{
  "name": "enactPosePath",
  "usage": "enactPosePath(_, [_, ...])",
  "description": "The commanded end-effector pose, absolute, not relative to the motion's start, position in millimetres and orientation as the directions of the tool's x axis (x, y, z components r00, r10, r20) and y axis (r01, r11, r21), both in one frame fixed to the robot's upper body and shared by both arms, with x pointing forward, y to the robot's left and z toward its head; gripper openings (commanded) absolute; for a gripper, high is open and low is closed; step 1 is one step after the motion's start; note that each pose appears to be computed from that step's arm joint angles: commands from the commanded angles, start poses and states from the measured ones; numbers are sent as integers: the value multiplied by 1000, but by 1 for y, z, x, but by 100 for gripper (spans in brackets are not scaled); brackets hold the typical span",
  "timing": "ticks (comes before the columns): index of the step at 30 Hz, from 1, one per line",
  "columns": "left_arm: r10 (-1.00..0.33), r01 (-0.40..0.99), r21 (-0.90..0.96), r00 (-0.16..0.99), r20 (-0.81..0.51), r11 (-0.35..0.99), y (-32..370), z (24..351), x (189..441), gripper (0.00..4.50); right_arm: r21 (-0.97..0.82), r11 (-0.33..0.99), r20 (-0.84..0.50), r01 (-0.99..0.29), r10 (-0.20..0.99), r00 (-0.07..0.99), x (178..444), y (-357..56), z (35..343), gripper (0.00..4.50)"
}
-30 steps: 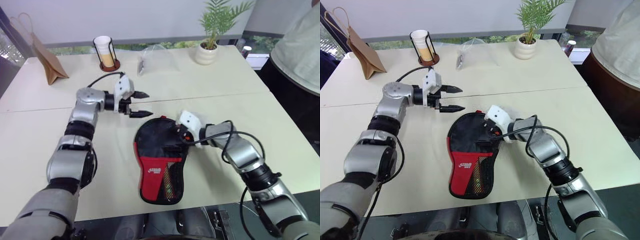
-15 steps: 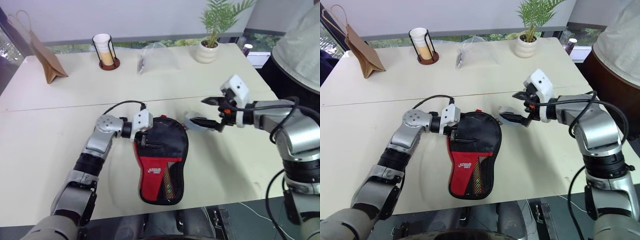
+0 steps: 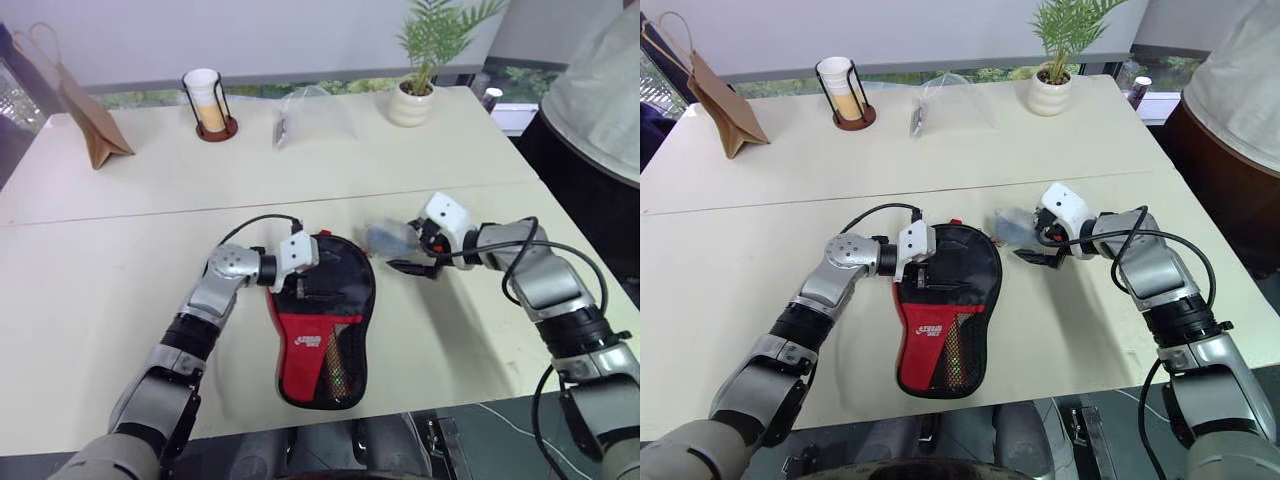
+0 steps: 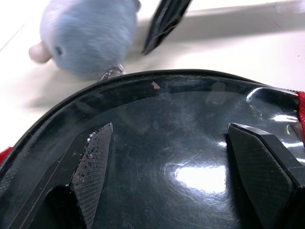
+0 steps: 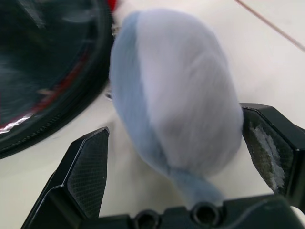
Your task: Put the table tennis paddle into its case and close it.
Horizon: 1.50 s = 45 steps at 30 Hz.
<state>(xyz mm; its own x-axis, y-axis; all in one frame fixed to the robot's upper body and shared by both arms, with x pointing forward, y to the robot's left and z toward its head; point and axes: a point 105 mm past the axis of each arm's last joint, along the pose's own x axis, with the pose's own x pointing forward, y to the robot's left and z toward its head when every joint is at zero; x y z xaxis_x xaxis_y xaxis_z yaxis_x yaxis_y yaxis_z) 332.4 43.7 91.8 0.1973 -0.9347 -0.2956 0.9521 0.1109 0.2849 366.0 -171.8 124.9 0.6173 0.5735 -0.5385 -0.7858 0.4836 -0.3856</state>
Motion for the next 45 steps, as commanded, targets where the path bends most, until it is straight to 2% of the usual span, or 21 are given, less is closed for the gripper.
enactPosePath(1, [-913, 957, 267, 206, -352, 113, 48, 75, 331, 395, -430, 473, -489, -769, 593, 639, 374, -165, 142, 450])
enactPosePath(9, [-910, 956, 267, 217, -355, 123, 49, 72, 331, 395, -416, 485, -475, -769, 606, 639, 379, -162, 146, 450])
enactPosePath(10, [-911, 957, 263, 215, -352, 125, 49, 72, 330, 401, -412, 492, -472, -767, 605, 641, 380, -162, 146, 393])
enactPosePath(11, [-912, 958, 260, 214, -350, 125, 49, 72, 329, 401, -410, 496, -470, -766, 604, 643, 380, -163, 147, 374])
enactPosePath(12, [-912, 958, 257, 213, -352, 124, 49, 72, 329, 401, -407, 494, -470, -768, 607, 640, 379, -163, 147, 331])
enactPosePath(17, [-905, 965, 235, 201, -374, 117, 53, 65, 323, 401, -406, 469, -482, -784, 619, 620, 372, -160, 142, 83])
enactPosePath(19, [-898, 968, 224, 198, -393, 115, 56, 61, 323, 401, -412, 459, -491, -787, 616, 616, 369, -160, 142, 8])
enactPosePath(27, [-872, 971, 213, 196, -448, 109, 59, 51, 327, 401, -438, 447, -529, -780, 573, 626, 358, -169, 139, 4])
enactPosePath(45, [-859, 971, 186, 219, -463, 147, 61, 41, 324, 401, -448, 390, -619, -805, 515, 593, 292, -180, 130, 4])
